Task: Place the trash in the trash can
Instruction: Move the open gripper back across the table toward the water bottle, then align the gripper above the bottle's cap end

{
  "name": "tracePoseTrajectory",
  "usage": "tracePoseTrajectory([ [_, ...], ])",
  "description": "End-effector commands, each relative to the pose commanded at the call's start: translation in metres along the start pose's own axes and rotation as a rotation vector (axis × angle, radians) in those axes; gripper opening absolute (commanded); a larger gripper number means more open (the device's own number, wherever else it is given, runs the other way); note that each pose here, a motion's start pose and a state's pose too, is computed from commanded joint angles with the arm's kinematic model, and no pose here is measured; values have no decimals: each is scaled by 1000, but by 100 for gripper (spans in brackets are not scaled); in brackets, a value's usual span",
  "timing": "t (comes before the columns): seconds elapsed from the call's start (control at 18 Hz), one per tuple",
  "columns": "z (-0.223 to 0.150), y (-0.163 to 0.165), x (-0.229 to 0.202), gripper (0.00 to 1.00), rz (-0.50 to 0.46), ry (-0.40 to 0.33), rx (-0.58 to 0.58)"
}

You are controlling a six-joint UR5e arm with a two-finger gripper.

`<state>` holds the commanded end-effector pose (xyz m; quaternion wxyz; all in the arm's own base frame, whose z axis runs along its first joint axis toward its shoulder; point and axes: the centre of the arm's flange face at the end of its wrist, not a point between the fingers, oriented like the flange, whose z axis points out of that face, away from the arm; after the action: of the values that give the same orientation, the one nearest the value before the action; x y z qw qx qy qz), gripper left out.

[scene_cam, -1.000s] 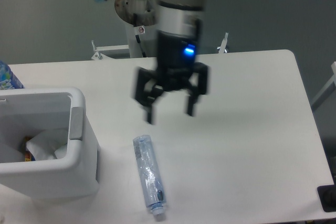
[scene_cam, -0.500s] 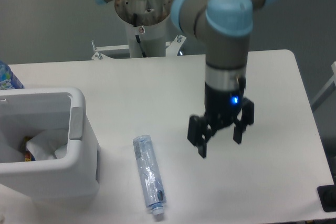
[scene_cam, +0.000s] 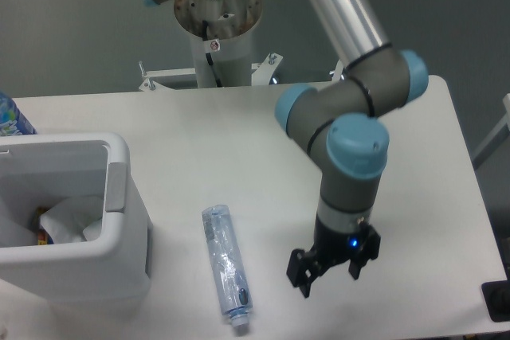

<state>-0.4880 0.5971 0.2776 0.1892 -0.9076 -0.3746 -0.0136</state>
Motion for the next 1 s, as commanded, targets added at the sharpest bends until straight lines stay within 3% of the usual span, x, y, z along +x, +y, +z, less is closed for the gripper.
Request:
tracePoseTrajectory([
  [0.33, 34, 3, 37, 100, 47, 15, -29],
  [1.0, 87, 27, 111, 100, 158, -43, -46],
])
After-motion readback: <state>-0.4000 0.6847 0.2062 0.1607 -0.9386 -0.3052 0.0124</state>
